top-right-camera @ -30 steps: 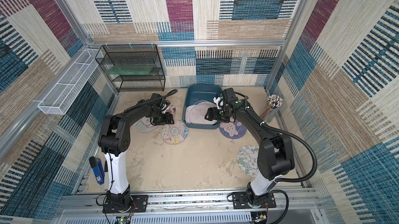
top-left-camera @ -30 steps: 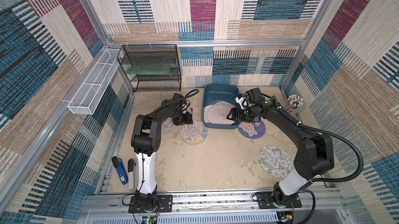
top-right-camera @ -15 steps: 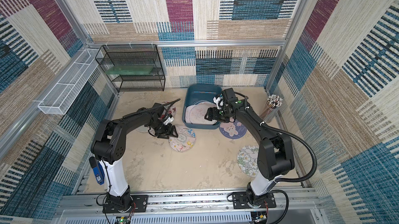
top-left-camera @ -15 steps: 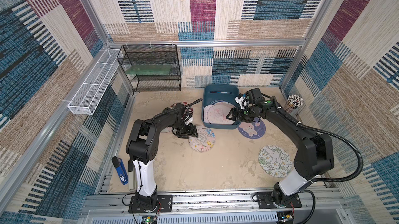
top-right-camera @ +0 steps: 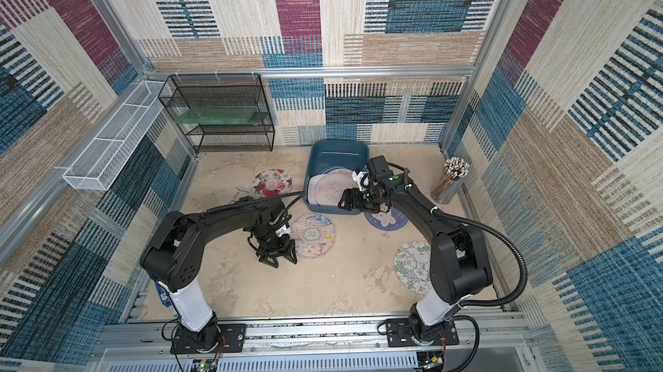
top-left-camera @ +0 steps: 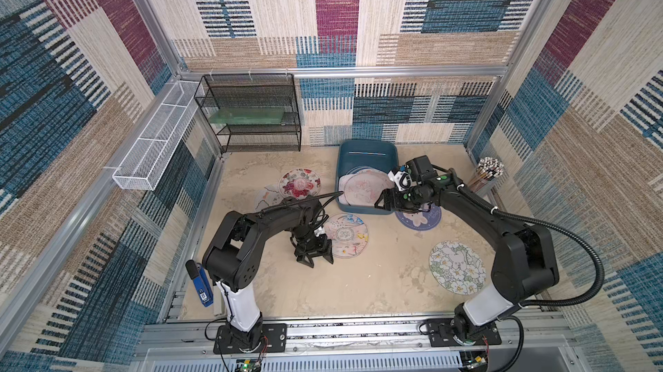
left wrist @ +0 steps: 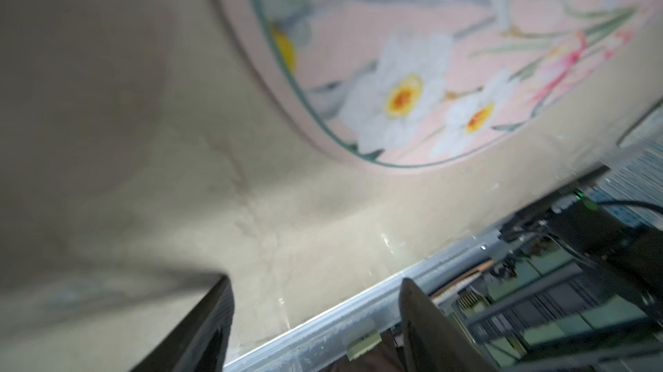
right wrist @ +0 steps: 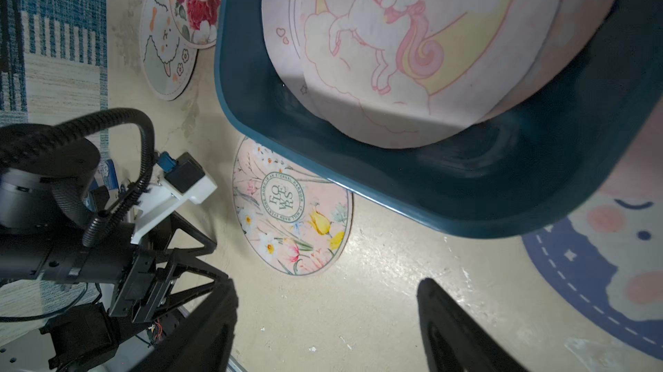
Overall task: Put the coasters into the storage box
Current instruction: Move the coaster to the center of the board, then pick up the coaster from the center of the board.
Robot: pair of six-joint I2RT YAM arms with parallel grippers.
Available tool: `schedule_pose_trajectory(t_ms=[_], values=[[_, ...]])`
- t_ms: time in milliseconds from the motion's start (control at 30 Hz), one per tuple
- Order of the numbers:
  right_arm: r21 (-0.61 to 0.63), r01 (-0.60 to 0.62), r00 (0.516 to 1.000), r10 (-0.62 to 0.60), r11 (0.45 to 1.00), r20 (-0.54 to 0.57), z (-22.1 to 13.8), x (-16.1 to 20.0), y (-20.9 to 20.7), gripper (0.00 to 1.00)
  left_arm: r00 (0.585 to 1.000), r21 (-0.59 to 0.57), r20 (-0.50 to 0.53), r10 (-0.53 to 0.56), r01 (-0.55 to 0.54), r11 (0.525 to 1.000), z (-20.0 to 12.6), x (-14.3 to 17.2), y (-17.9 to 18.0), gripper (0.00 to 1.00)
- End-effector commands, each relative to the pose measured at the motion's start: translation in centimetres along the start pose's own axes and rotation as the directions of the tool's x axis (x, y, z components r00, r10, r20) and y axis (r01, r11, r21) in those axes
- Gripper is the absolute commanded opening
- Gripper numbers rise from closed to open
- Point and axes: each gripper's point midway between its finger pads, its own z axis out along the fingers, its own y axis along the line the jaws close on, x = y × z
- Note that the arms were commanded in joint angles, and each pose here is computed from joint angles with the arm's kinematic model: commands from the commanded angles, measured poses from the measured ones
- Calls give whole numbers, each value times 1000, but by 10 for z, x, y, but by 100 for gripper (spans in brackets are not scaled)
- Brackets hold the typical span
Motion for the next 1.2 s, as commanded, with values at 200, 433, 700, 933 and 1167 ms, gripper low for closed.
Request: schedule_pose_trajectory(t_ms=[200, 433, 700, 933, 1167], values=[[-86, 102, 992, -108, 991, -71, 48, 43, 21, 81, 915, -77, 401, -37, 74, 994, -38, -87, 9, 76], [-87, 99, 987, -108, 991, -116, 84, 69, 19, 81, 878, -8, 476, -58, 70, 997, -38, -112, 1, 76], [-49, 66, 990, -71, 997, -123, 101, 73, 2, 81, 891, 9, 448, -67, 71, 997, -26, -114, 0, 75], [-34, 41, 985, -46, 999, -164, 111, 81, -2, 80, 917, 9, 390, -80, 83, 996, -13, -86, 3, 73], [-19, 28, 978, -31, 999, -207, 117, 92, 0, 79, 935, -14, 342, -92, 103, 995, -2, -59, 13, 74]])
